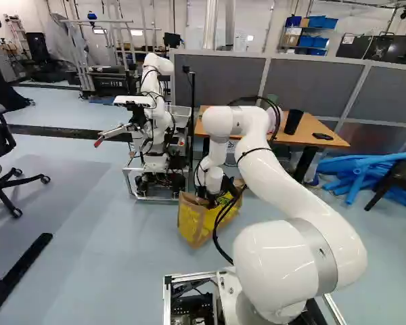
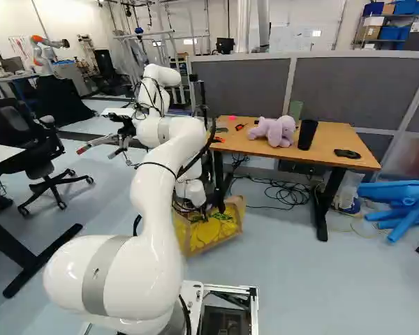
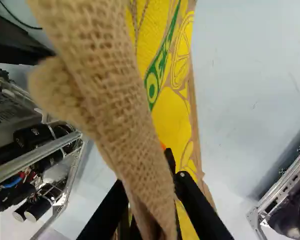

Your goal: Pick up the bag on the ground and place it on the table

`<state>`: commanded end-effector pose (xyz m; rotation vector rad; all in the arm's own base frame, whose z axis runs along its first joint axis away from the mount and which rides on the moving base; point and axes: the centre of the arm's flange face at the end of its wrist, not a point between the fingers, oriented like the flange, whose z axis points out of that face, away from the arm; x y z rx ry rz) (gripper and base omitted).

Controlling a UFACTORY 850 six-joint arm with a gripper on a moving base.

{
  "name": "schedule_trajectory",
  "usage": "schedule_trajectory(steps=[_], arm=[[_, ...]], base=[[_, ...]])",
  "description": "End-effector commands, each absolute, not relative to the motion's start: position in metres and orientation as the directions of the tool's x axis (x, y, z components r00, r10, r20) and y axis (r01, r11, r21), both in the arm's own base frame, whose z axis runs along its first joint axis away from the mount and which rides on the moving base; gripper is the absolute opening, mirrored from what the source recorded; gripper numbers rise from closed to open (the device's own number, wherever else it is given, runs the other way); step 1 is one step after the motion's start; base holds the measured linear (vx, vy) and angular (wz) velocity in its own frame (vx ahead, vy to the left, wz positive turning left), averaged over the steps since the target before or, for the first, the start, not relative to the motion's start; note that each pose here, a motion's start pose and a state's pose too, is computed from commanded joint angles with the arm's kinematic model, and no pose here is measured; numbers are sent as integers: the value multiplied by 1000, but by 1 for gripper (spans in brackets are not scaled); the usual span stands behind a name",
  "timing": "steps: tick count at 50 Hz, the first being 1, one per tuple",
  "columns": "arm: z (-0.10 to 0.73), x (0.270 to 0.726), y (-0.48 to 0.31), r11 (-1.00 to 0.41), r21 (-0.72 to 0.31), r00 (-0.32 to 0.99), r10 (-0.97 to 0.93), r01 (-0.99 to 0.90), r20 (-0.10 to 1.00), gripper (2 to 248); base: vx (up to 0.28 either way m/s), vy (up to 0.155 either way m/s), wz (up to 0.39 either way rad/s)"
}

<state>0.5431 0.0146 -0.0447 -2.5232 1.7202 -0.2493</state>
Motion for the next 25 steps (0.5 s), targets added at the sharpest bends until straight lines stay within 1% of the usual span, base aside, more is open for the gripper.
schedule_trajectory(steps=[25], arm=[[-7, 540, 14, -596, -140, 581, -803, -791, 137, 22]], base=[[0, 0, 0]])
